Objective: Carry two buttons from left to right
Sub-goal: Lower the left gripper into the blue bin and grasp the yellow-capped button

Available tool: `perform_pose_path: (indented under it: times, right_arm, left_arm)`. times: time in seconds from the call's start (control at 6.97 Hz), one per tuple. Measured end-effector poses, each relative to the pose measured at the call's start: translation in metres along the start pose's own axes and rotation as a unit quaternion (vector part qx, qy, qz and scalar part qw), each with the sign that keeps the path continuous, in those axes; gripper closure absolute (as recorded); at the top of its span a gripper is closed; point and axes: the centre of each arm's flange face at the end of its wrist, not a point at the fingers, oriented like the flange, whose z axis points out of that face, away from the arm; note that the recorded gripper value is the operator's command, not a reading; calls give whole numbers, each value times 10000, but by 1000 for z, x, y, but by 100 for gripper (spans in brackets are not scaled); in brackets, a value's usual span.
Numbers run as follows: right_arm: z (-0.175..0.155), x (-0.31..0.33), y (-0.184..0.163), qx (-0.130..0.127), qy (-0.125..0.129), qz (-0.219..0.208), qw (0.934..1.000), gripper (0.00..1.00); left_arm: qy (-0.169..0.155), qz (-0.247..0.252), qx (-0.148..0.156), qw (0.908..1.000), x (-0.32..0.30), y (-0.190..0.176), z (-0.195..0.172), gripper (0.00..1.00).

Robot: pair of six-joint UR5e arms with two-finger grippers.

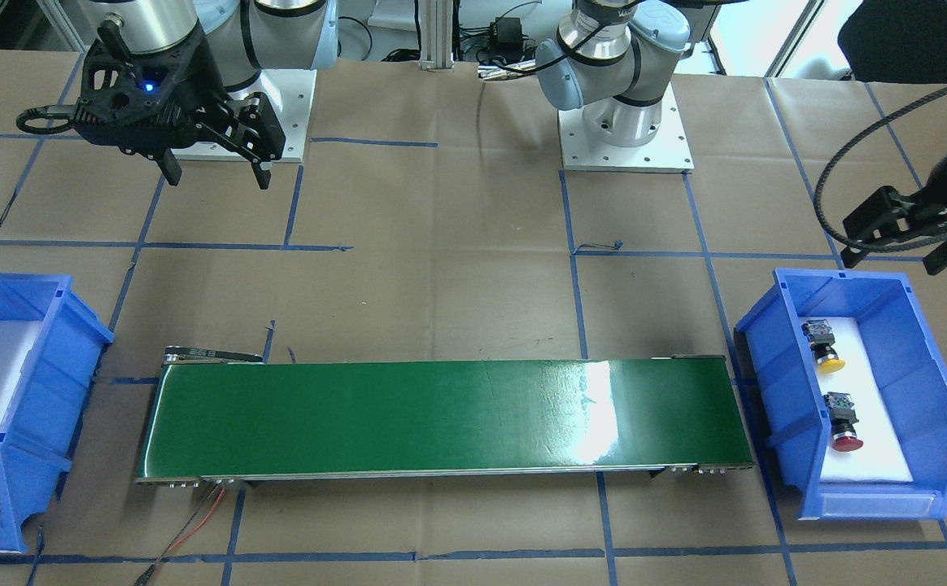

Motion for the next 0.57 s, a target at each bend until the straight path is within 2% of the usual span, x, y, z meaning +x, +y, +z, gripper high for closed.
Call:
perform_pose_path:
  times: [0.29, 0.57]
  right_arm:
    - [0, 0, 0, 6, 0, 0, 10000, 0]
    - [0, 0, 0, -4, -3, -2, 10000, 0]
  left_arm:
    - [50, 51, -47, 10000, -67, 26, 27, 0]
    - [-6, 75, 21, 10000, -86, 38, 68, 0]
